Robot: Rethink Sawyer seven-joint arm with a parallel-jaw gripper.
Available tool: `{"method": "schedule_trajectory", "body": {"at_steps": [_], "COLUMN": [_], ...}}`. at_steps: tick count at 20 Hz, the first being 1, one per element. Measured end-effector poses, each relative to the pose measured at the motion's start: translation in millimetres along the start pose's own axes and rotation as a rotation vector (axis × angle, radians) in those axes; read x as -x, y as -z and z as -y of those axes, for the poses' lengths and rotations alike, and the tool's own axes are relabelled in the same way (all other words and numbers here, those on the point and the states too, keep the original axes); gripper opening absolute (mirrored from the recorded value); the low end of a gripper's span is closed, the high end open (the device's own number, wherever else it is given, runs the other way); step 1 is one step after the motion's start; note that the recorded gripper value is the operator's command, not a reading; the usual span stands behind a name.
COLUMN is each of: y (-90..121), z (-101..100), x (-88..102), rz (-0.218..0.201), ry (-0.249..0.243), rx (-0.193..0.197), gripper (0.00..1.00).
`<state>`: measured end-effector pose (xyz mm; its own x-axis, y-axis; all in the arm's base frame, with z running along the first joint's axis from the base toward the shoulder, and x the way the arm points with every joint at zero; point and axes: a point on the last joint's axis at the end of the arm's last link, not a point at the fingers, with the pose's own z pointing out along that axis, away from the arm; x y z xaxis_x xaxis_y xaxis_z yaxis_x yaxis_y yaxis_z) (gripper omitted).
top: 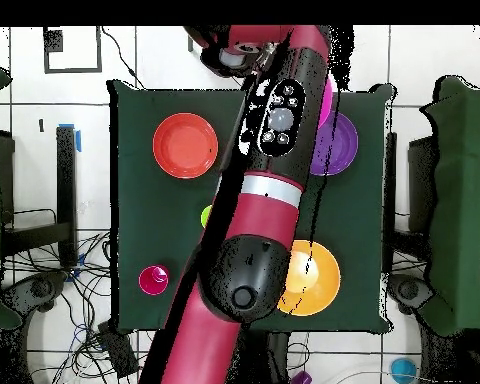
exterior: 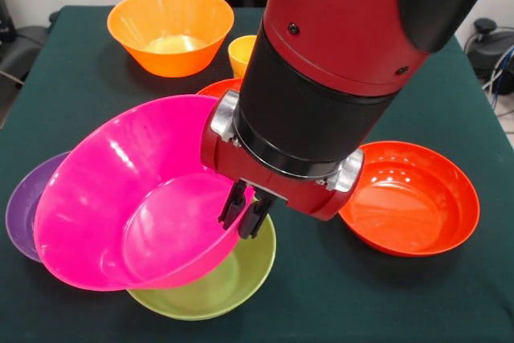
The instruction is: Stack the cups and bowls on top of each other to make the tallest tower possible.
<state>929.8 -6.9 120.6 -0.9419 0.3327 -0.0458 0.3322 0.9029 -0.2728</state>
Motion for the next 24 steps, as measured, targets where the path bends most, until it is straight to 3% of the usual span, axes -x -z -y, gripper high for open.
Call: {"method": "schedule_trajectory", "body": {"at_steps": [14, 24], "y": [-4, -4], "z": [2, -11], "x": [-6.3, -15.3], "rz": [0.013, 0.025], "ry": [0.023, 0.053], "rx": [-0.01, -0.014], "gripper": [0.0, 0.0]}}
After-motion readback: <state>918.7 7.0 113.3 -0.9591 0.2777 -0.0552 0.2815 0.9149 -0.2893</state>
